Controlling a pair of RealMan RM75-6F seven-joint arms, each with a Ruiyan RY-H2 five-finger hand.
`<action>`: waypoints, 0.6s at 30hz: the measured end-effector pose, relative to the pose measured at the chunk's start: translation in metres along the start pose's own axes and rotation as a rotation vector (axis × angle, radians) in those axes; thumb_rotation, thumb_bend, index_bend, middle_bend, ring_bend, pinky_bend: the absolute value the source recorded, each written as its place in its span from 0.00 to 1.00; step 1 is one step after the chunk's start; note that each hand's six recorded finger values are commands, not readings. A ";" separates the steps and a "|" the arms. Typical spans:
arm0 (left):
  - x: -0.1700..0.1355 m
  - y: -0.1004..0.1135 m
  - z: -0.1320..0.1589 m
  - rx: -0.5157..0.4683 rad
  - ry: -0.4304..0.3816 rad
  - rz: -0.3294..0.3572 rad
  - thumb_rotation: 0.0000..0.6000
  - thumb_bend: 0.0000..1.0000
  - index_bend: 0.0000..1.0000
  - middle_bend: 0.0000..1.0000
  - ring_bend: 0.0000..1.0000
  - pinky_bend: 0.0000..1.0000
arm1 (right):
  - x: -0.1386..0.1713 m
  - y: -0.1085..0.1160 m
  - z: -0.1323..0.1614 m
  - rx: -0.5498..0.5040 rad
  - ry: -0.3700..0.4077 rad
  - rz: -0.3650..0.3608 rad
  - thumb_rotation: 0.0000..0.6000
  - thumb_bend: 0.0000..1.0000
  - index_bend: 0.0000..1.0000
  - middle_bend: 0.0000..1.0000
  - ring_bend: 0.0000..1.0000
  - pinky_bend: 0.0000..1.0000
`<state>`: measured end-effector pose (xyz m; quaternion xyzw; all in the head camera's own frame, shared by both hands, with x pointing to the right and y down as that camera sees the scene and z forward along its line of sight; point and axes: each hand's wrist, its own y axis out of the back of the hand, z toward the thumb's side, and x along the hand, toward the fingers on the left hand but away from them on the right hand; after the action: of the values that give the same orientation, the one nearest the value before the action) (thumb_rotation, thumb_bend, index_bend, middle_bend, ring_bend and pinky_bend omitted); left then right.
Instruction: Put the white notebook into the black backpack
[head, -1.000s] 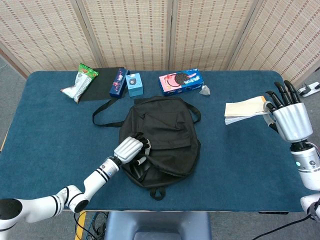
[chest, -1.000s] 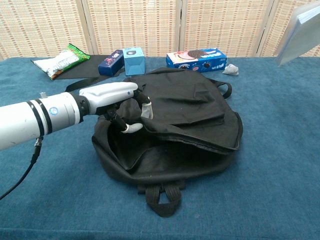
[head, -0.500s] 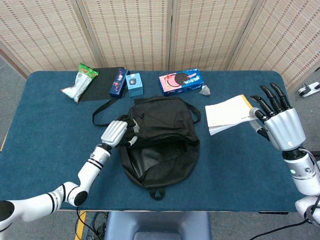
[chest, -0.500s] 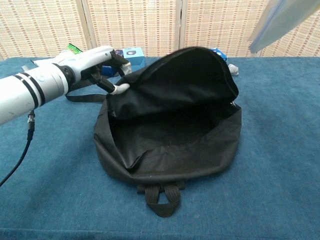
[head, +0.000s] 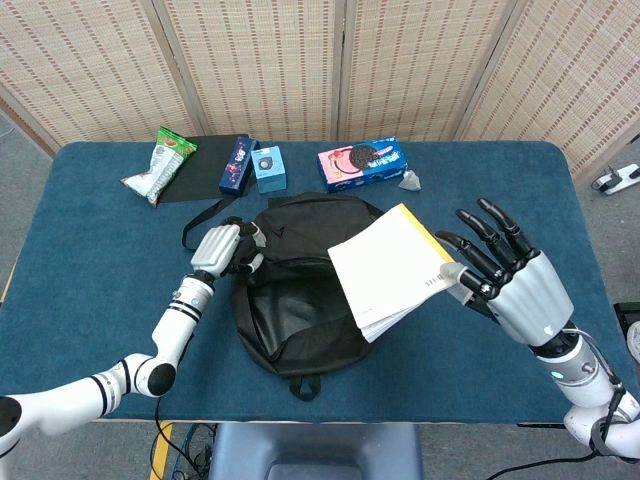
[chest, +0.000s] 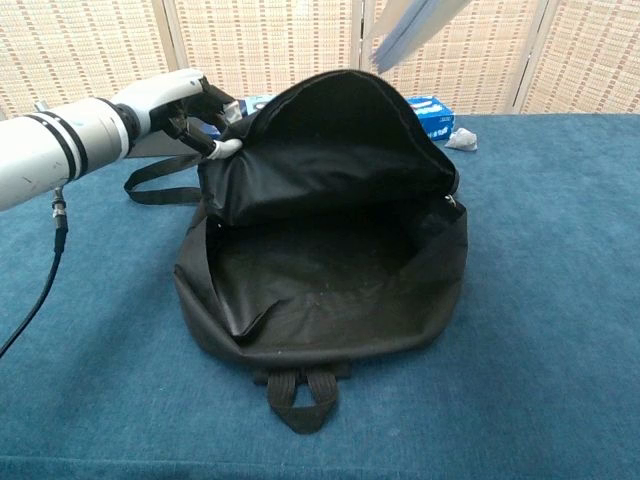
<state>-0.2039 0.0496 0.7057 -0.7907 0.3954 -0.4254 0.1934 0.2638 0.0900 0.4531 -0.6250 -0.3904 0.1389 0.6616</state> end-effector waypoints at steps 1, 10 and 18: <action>0.001 -0.001 0.000 -0.002 0.003 -0.001 1.00 0.50 0.77 0.40 0.31 0.13 | -0.001 -0.001 0.003 -0.010 0.008 -0.001 1.00 0.65 0.60 0.34 0.14 0.09; 0.013 -0.001 0.002 -0.037 0.053 0.001 1.00 0.50 0.77 0.40 0.31 0.14 | -0.019 -0.014 0.035 -0.117 0.085 -0.019 1.00 0.65 0.60 0.34 0.14 0.09; 0.020 0.003 -0.003 -0.064 0.103 0.011 1.00 0.50 0.76 0.40 0.31 0.14 | -0.026 -0.024 0.052 -0.164 0.123 0.015 1.00 0.65 0.60 0.34 0.15 0.09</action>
<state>-0.2008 0.0324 0.7157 -0.7713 0.4226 -0.4517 0.1498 0.2032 0.1053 0.4623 -0.6872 -0.3545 0.0729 0.6299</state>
